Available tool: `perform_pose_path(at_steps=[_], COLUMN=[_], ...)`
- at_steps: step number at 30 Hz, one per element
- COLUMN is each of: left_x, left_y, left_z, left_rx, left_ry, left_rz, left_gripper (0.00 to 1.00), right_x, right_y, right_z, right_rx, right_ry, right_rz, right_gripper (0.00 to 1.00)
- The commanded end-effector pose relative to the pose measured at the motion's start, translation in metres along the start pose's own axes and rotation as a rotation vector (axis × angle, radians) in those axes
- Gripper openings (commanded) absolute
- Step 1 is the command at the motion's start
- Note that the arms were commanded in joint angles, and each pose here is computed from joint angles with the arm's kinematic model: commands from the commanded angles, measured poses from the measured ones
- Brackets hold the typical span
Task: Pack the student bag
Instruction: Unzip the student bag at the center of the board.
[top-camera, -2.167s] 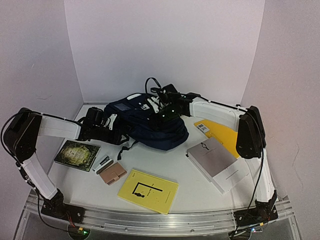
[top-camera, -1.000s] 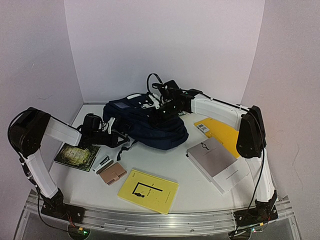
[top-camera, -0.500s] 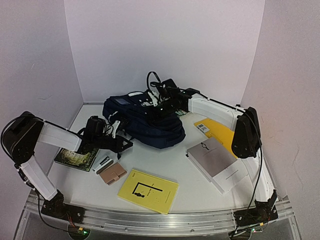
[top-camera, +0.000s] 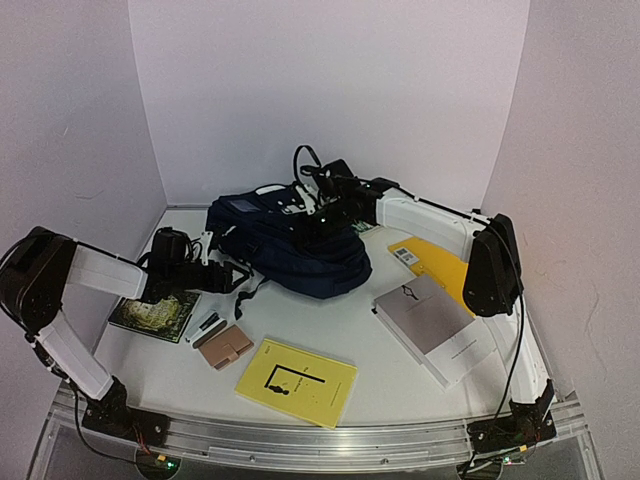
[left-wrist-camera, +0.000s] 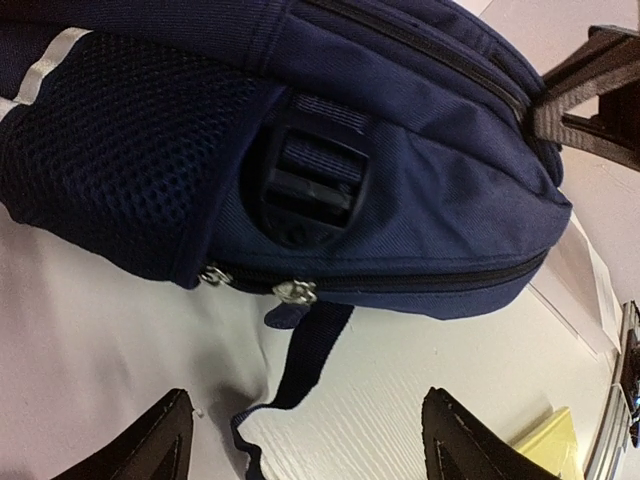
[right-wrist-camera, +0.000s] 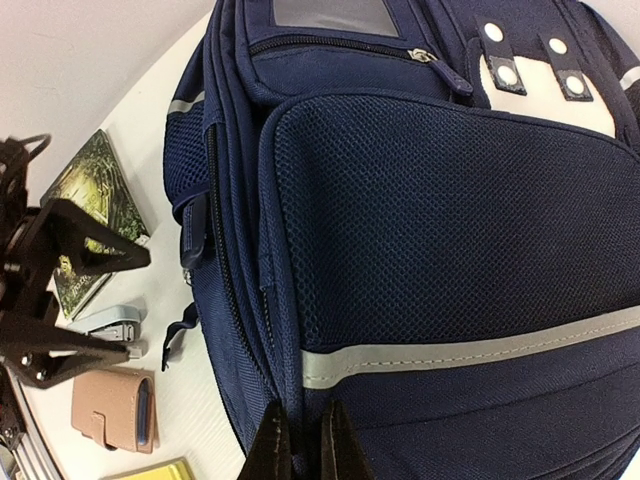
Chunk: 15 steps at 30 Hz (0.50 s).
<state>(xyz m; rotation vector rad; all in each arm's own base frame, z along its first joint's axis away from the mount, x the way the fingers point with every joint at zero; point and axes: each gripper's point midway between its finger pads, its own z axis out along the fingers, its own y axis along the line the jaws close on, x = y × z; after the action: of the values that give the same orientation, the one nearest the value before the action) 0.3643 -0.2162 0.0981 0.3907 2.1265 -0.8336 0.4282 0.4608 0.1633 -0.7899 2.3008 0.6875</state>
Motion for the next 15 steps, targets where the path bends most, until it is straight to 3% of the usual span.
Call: perform_pose_path(at_steps=[1,15], left_x=[-0.019,-0.015], left_y=[0.0,-0.004], left_z=[0.012,0.043], left_rx=[0.089,0.256], left_ry=[-0.03,-0.073], left_rz=[0.01,-0.023], left_gripper=[0.76,0.62], right_x=[-0.06,-0.063], right_y=[0.023,0.028], right_z=[-0.052,-0.053], right_rx=[-0.066,-0.093], right_ry=[-0.191,-0.196], right_rz=[-0.006,0.016], right_gripper=[0.0,0.0])
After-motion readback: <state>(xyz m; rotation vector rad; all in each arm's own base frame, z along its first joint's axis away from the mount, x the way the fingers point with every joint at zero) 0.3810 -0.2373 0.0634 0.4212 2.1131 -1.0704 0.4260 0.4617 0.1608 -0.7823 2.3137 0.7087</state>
